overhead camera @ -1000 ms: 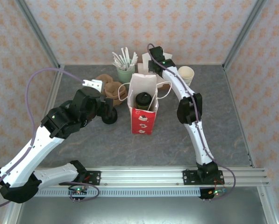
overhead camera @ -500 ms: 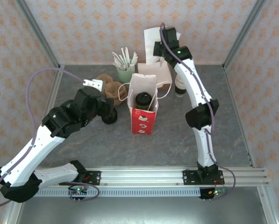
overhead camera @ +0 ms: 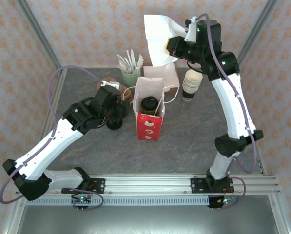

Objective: Pack the takeout coffee

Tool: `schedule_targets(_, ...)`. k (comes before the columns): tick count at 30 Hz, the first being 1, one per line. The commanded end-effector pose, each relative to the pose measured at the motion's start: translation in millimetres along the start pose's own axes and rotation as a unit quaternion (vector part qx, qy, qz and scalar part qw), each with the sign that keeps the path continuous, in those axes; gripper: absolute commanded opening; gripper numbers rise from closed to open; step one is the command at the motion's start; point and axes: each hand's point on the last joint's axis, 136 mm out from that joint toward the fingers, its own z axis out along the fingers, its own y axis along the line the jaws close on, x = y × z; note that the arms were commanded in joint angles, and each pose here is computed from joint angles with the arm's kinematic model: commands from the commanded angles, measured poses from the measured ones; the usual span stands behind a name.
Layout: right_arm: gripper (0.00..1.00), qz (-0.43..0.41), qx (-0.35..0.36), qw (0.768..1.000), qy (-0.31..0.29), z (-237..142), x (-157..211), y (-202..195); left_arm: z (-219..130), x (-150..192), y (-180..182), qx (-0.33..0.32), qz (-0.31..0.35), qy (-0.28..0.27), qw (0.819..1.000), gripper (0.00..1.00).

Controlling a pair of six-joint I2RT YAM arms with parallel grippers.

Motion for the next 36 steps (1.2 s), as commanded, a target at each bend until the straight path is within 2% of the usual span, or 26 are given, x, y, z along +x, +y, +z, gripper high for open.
schedule_targets(1, 0.00, 0.072, -0.087, 0.993, 0.031, -18.4, 17.1, 32.9, -4.0, -18.3, -8.4, 0.025, -0.047, -0.029, 0.998, 0.73)
schedule_targets(6, 0.00, 0.146, -0.142, 0.978, 0.036, -33.5, 40.4, 44.9, -0.1, -21.4, -21.3, 0.056, -0.071, -0.031, 0.995, 0.74)
schedule_targets(9, 0.00, 0.164, -0.137, 0.975, 0.061, -30.0, 68.1, 41.2, 0.1, -23.5, -21.5, 0.057, -0.077, -0.038, 0.995, 0.77)
schedule_targets(18, 0.00, 0.235, -0.126, 0.957, 0.112, -2.4, 135.8, 24.3, 11.0, -20.6, -22.8, 0.054, -0.094, -0.032, 0.994, 0.78)
schedule_targets(25, 0.00, 0.244, -0.098, 0.956, 0.130, 11.8, 163.8, 6.9, 18.6, -21.7, -28.9, 0.061, -0.094, -0.029, 0.993, 0.74)
schedule_targets(36, 0.00, 0.209, 0.001, 0.962, 0.173, 30.6, 211.2, -29.8, 32.8, -20.5, -34.4, 0.058, -0.084, -0.021, 0.995, 0.70)
